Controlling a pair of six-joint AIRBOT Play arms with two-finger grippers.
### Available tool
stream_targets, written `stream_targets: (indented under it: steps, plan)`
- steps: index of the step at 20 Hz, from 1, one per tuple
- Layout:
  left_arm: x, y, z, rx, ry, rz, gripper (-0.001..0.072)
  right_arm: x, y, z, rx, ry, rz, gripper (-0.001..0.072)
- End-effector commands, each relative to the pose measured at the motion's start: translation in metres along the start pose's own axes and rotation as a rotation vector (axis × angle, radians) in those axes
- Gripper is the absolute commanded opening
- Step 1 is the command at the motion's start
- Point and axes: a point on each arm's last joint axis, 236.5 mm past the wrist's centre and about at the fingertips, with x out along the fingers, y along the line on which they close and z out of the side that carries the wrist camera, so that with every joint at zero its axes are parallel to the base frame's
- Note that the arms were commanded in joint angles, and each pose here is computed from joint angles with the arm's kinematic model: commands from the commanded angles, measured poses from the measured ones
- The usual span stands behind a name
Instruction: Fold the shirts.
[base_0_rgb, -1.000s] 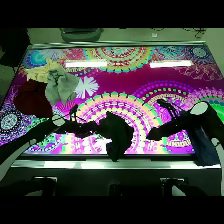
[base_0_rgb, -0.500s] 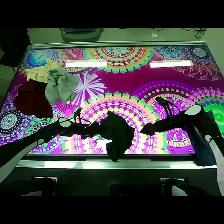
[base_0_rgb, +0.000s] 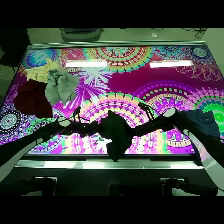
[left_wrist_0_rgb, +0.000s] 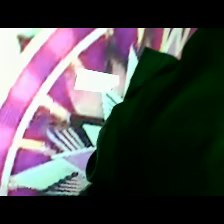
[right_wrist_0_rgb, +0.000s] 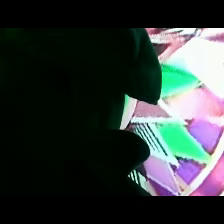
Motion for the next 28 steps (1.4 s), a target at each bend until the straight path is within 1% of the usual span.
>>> stream_targets:
  steps: [1, 4, 6, 7, 9, 10, 12, 13, 15, 17, 18, 19, 21, 22, 28]
  plan:
    - [-0.037, -0.027, 0.038, 0.143, -0.104, -0.059, 0.0034, -0.036, -0.004, 0.032, -0.080, -0.076, -0.067, 0.0037]
    - [-0.131, -0.078, 0.098, 0.361, -0.352, -0.073, 0.0033, -0.156, 0.003, 0.101, -0.256, -0.315, -0.289, 0.0037]
    - [-0.223, -0.131, 0.120, 0.492, -0.558, -0.114, 0.0033, -0.266, 0.049, 0.143, -0.427, -0.535, -0.469, 0.0037]
    - [-0.277, -0.159, 0.121, 0.555, -0.678, -0.142, 0.0033, -0.314, 0.079, 0.152, -0.507, -0.626, -0.560, 0.0037]
    - [-0.375, -0.200, 0.108, 0.654, -0.901, -0.169, 0.0033, -0.397, 0.140, 0.149, -0.653, -0.761, -0.780, 0.0037]
    - [-0.414, -0.212, 0.096, 0.674, -0.988, -0.178, 0.0033, -0.429, 0.165, 0.139, -0.697, -0.806, -0.888, 0.0037]
    - [-0.475, -0.224, 0.067, 0.679, -1.124, -0.204, 0.0033, -0.464, 0.196, 0.115, -0.703, -0.864, -1.016, 0.0037]
    - [-0.495, -0.228, 0.051, 0.693, -1.172, -0.217, 0.0034, -0.472, 0.207, 0.103, -0.693, -0.884, -1.045, 0.0037]
    - [-0.524, -0.227, 0.025, 0.730, -1.255, -0.194, 0.0033, -0.482, 0.221, 0.081, -0.676, -0.902, -1.095, 0.0037]
    - [-0.541, -0.218, 0.013, 0.704, -1.304, -0.160, 0.0034, -0.481, 0.225, 0.063, -0.650, -0.874, -1.116, 0.0038]
    - [-0.539, -0.209, 0.010, 0.695, -1.291, -0.117, 0.0033, -0.473, 0.221, 0.055, -0.634, -0.830, -1.107, 0.0038]
    - [-0.528, -0.194, 0.011, 0.689, -1.241, -0.039, 0.0033, -0.458, 0.209, 0.042, -0.598, -0.738, -1.085, 0.0038]
    - [-0.491, -0.151, 0.016, 0.660, -1.082, 0.127, 0.0033, -0.423, 0.178, 0.010, -0.489, -0.520, -1.015, 0.0038]
    - [-0.474, -0.133, 0.016, 0.641, -1.016, 0.171, 0.0033, -0.411, 0.168, -0.003, -0.437, -0.442, -0.985, 0.0038]
    - [-0.443, -0.098, -0.004, 0.616, -0.948, 0.197, 0.0033, -0.380, 0.162, -0.039, -0.329, -0.290, -0.879, 0.0038]
